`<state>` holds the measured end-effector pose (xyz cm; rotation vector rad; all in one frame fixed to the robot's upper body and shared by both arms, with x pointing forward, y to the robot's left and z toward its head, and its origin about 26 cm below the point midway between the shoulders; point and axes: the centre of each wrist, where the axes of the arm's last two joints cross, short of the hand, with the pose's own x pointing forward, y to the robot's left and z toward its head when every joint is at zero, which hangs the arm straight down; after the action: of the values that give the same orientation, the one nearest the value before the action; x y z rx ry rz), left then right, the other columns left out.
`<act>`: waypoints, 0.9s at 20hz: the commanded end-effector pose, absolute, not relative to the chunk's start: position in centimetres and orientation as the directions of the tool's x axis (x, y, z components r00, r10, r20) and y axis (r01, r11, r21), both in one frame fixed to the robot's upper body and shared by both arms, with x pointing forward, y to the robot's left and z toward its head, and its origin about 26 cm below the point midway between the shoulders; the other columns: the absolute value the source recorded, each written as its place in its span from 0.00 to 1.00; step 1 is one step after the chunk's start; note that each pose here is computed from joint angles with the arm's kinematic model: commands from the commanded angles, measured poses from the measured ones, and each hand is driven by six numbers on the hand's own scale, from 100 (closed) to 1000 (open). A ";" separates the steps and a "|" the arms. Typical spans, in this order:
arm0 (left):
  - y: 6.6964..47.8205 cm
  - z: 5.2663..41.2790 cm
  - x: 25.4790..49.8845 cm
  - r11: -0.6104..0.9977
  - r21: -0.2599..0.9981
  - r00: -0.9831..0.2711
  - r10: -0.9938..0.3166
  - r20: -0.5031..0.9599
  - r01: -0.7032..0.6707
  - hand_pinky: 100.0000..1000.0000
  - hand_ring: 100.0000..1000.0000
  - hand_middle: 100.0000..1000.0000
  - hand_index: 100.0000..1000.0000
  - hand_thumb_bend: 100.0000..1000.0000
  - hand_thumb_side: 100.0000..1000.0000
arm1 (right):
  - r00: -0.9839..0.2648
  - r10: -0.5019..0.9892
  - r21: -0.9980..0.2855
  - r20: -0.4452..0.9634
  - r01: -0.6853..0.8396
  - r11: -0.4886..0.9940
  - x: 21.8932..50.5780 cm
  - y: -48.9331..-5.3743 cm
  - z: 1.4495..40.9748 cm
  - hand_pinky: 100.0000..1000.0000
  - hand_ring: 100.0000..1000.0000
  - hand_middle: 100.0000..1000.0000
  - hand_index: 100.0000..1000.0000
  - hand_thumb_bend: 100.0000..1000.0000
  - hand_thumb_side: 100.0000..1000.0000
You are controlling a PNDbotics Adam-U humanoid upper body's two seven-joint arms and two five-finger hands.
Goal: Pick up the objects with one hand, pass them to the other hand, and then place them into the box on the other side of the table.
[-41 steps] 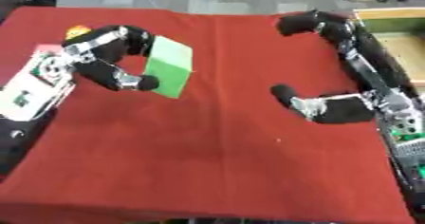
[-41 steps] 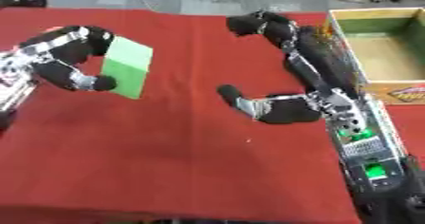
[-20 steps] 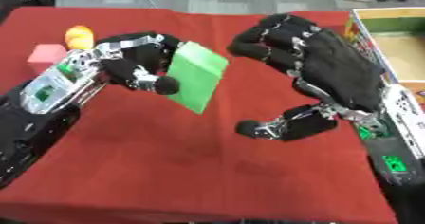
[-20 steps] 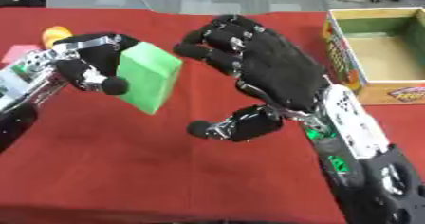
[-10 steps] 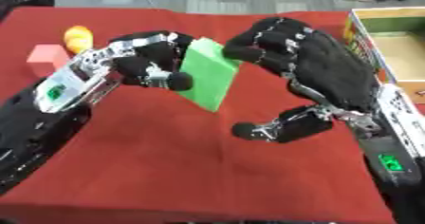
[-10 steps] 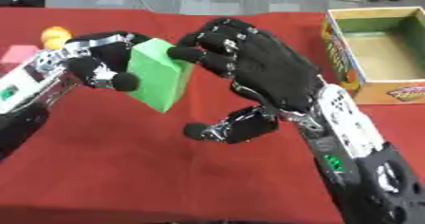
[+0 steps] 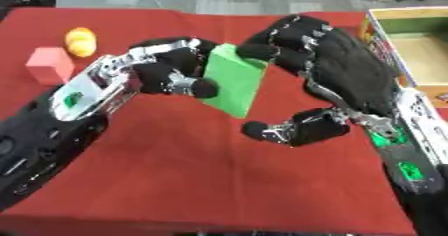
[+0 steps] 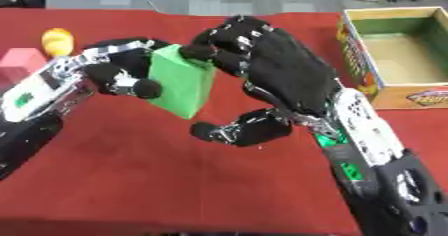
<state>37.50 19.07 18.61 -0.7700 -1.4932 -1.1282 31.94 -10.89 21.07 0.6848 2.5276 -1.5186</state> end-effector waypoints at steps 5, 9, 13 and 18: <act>18.2 19.2 37.7 0.344 0.248 -0.231 -0.090 0.969 0.906 0.74 0.56 0.49 0.59 0.56 0.22 | -0.874 0.384 -0.760 -0.298 0.461 0.459 32.1 -10.6 21.5 0.57 0.54 0.53 0.72 0.42 0.48; 17.9 18.9 37.8 0.352 0.232 -0.214 -0.090 0.973 0.907 0.74 0.57 0.50 0.61 0.56 0.23 | -0.867 0.423 -0.738 -0.263 0.463 0.491 32.2 -10.5 21.3 0.52 0.50 0.48 0.65 0.40 0.47; 17.6 18.8 37.8 0.357 0.222 -0.204 -0.088 0.975 0.907 0.74 0.58 0.51 0.62 0.57 0.24 | -0.860 0.457 -0.715 -0.227 0.466 0.521 32.3 -10.4 21.1 0.48 0.47 0.45 0.60 0.25 0.41; 17.3 18.9 37.6 0.359 0.231 -0.210 -0.097 0.973 0.904 0.75 0.61 0.55 0.66 0.50 0.31 | -0.865 0.465 -0.698 -0.189 0.451 0.556 32.4 -10.4 20.9 0.47 0.45 0.43 0.56 0.04 0.34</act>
<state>37.79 17.62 17.98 -0.7769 -1.4651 -1.0761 32.44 -10.43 20.10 0.8202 2.7770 -1.2912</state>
